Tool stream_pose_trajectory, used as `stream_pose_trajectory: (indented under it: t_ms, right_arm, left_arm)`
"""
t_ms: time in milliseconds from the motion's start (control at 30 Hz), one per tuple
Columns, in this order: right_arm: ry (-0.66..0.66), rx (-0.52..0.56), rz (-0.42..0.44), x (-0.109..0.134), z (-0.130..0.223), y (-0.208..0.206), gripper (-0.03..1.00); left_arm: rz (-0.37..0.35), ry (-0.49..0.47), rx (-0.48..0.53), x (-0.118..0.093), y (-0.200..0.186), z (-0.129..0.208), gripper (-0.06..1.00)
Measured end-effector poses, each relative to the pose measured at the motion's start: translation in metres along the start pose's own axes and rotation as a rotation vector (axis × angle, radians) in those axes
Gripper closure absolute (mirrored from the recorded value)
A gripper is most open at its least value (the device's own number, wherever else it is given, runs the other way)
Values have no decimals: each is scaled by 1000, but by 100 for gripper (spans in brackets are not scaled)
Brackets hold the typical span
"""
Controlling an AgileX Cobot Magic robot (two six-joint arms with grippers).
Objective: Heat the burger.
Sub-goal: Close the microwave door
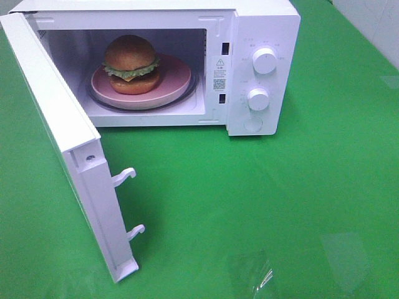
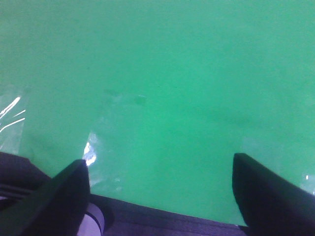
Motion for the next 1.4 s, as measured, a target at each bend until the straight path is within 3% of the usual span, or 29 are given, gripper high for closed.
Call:
stream_pose_trajectory:
  t_ms: [167,333,633,967,1400]
  right_arm:
    - [131,-70,57,-20,23,-10,20]
    - [177,-111,63,-23,34,-16,20]
    - [268,-318,30,-23,54,-41,20]
    - [310,-556,72,-26,71,-67,20]
    - [304,-579,100,-27,74,-70,21]
  left_arm:
    - [0,0,0,0,0,0,-3]
    - [0,0,0,0,0,0,-3]
    - [0,0,0,0,0,0,-3]
    - [0,0,0,0,0,0,-3]
    - [0,0,0,0,0,0,-3]
Point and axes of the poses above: a point on each arm's last joint axis where the gripper is mounted, y pointing out along that axis toward the gripper, x along the wrist's bending axis when the last joint is at zero, z = x × y, the point moved 6 cm from there along y, pointing out along that axis toward the gripper, and after that the axes turned 3 degrees about y, right-handed, at the moved point
